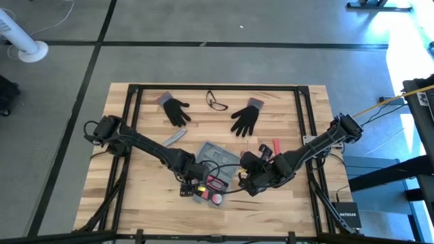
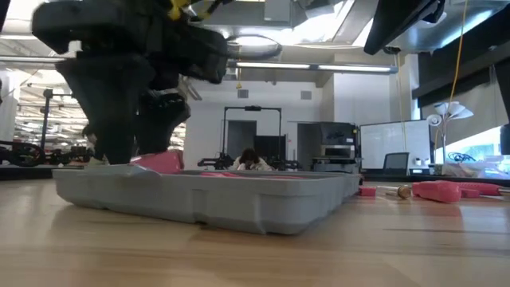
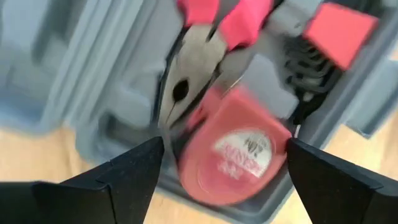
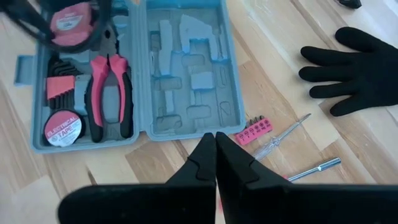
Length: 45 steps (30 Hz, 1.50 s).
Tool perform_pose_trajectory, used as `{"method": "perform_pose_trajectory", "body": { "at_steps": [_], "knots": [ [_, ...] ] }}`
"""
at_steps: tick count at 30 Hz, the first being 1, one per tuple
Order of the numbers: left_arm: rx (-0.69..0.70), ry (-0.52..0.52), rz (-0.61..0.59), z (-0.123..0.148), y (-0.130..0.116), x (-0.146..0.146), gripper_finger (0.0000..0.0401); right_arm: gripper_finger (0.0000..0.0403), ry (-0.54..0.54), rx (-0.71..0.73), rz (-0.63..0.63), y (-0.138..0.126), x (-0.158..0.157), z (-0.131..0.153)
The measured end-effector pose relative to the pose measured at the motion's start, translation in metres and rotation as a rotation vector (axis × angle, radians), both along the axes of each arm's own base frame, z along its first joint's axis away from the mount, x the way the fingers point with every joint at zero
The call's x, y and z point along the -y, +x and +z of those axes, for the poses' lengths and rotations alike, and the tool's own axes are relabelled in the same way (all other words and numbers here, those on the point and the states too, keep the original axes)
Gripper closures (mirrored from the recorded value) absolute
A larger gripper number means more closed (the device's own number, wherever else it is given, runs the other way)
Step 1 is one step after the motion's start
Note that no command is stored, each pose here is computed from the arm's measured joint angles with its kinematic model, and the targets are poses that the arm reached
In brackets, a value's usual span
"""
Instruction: Prefit tool cases
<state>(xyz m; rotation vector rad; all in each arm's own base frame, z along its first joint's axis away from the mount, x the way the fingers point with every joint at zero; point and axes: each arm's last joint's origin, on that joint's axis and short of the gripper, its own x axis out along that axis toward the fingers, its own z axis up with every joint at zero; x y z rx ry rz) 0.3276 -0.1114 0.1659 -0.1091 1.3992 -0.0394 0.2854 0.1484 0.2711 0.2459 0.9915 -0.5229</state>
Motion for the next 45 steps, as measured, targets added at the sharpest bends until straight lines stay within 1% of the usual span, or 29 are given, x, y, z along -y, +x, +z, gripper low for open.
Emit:
{"method": "perform_pose_trajectory", "body": {
  "at_steps": [3, 5, 8, 11, 18, 22, 25, 29, 33, 37, 40, 42, 45],
  "knots": [
    [-0.023, -0.001, 0.060, -0.002, -0.002, -0.001, 0.0074, 0.0403, -0.010, 0.006, -0.003, 0.000, 0.000, 0.000],
    [-0.030, 0.000, 0.070, -0.002, -0.003, -0.001, 0.0074, 0.0403, -0.021, 0.012, -0.006, 0.000, 0.001, 0.000],
    [-0.035, 0.012, 0.004, -0.002, -0.005, 0.001, 0.0074, 0.0403, -0.030, 0.017, -0.009, 0.000, 0.001, 0.001],
    [-0.001, 0.034, -0.077, -0.002, -0.003, 0.002, 0.0074, 0.0403, -0.032, 0.018, -0.010, 0.000, 0.001, 0.001],
    [0.022, 0.049, -0.051, -0.005, 0.001, -0.001, 0.0074, 0.0403, -0.032, 0.018, -0.010, 0.000, 0.001, 0.001],
    [0.010, 0.042, 0.012, -0.008, 0.002, 0.000, 0.0079, 0.0403, -0.032, 0.018, -0.009, 0.000, 0.001, 0.001],
    [0.016, 0.063, 0.016, -0.009, 0.001, 0.003, 0.0110, 0.0403, -0.032, 0.018, -0.009, 0.000, 0.001, 0.001],
    [0.033, 0.086, 0.003, -0.003, -0.001, 0.005, 0.0173, 0.0403, -0.036, 0.019, -0.010, 0.000, 0.001, 0.001],
    [0.070, 0.113, 0.006, 0.010, -0.003, 0.004, 0.0228, 0.0403, -0.039, 0.021, -0.011, 0.000, 0.001, 0.001],
    [0.128, 0.144, -0.018, 0.024, -0.005, 0.002, 0.0285, 0.0403, -0.041, 0.022, -0.012, 0.000, 0.001, 0.001],
    [0.145, 0.150, -0.042, 0.030, -0.007, 0.001, 0.0327, 0.0403, -0.041, 0.023, -0.012, 0.000, 0.001, 0.001],
    [0.160, 0.144, -0.043, 0.036, -0.009, 0.000, 0.0331, 0.0403, -0.041, 0.023, -0.013, 0.000, 0.001, 0.001],
    [0.207, 0.122, -0.020, 0.051, -0.012, -0.001, 0.0331, 0.0403, -0.039, 0.023, -0.014, 0.000, 0.001, 0.001]
  ]
}}
